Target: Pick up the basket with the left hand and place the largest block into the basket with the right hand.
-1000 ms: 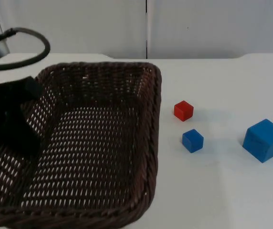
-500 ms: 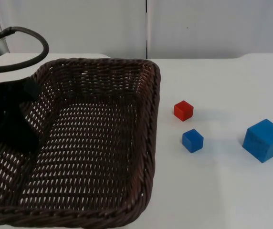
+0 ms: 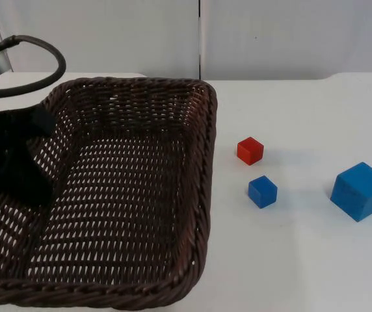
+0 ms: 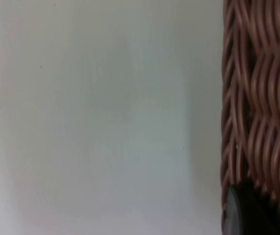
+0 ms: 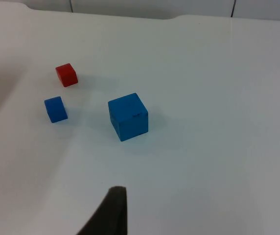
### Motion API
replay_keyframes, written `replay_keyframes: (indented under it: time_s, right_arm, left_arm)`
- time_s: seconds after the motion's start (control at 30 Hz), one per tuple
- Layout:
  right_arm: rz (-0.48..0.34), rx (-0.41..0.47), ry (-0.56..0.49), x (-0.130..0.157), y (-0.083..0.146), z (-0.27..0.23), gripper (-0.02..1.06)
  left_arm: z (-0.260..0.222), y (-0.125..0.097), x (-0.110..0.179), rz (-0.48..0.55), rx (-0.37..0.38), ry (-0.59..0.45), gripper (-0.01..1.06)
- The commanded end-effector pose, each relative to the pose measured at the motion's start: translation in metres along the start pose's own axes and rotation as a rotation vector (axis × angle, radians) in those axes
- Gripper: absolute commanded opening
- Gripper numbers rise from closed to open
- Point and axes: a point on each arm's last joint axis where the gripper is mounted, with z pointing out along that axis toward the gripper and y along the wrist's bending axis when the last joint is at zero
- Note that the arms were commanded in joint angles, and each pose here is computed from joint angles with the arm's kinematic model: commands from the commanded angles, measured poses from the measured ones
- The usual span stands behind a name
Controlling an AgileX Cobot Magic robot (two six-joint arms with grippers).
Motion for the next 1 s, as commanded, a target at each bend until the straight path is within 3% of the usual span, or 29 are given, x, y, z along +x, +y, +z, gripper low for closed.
replay_keyframes:
  time_s: [0.0,0.13,0.4,0.97]
  right_arm:
    - [-0.003,0.0,-0.011,0.0,0.0,0.0,1.05]
    - [-0.003,0.0,-0.003,-0.004,0.0,0.001,1.05]
    - [0.03,0.002,-0.016,-0.055,-0.003,0.026,1.05]
    - [0.041,-0.007,0.237,-0.134,-0.009,0.117,1.05]
  left_arm:
    - [-0.003,-0.004,0.0,-0.007,0.021,-0.018,0.0]
    - [-0.003,-0.004,0.0,-0.007,0.021,-0.018,0.0]
    - [-0.003,-0.004,0.0,0.0,0.022,-0.018,0.0]
    - [-0.003,-0.004,-0.001,0.002,0.022,-0.021,0.0]
